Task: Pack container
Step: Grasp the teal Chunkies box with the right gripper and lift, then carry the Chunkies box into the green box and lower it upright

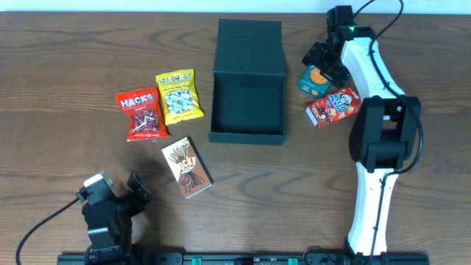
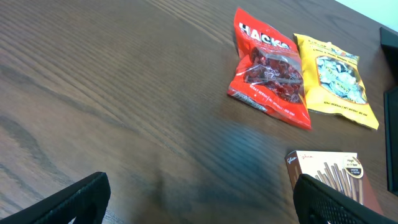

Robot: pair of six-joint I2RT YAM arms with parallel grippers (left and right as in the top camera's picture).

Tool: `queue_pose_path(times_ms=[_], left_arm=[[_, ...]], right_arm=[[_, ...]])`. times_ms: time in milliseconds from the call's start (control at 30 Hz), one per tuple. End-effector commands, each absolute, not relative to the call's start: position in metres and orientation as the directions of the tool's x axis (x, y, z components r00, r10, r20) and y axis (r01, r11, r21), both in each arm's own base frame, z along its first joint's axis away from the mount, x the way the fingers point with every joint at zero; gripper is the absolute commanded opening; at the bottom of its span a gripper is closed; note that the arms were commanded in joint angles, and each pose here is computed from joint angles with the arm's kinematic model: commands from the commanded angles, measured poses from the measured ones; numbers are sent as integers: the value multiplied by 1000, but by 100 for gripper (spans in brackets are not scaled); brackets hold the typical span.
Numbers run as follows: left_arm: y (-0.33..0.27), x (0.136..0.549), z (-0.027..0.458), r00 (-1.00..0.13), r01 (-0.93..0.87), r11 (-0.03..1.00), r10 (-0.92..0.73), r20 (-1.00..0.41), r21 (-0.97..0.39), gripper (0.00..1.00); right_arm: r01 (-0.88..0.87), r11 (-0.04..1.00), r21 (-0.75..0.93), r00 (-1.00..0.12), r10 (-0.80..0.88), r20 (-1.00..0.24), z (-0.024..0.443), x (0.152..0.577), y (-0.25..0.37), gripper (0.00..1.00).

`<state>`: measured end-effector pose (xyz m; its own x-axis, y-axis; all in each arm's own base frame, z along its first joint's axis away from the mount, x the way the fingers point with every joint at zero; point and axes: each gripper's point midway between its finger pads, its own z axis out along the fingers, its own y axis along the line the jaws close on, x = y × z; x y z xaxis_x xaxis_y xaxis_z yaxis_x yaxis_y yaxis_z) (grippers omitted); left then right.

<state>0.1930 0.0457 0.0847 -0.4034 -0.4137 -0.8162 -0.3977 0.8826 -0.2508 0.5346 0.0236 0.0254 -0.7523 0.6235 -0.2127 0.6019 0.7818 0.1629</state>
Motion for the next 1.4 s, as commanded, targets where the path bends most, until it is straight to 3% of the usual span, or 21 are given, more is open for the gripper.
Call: queue_pose_path(times_ms=[0,400,800,1167,1367], left_arm=[[45,193,82,-404,-398,880,-422,-812,-259,95],[45,193,82,-404,-398,880,-422,-812,-259,95],[45,193,82,-404,-398,880,-422,-812,-259,95],[45,193,82,-404,-398,880,-422,-812,-259,95],[45,193,82,-404,-399,880,-422,-812,-259,95]], right_arm=[[575,805,145,-770,593,-237,27,538,24,86],[543,820,183,-783,573,-244,37,545,30,83],[424,866,265,-816,492,-303,108,563,54,79],[242,935,259,-881,324,-345,149,549,121,75],[151,962,229,-932,216,-292,150,517,169,75]])
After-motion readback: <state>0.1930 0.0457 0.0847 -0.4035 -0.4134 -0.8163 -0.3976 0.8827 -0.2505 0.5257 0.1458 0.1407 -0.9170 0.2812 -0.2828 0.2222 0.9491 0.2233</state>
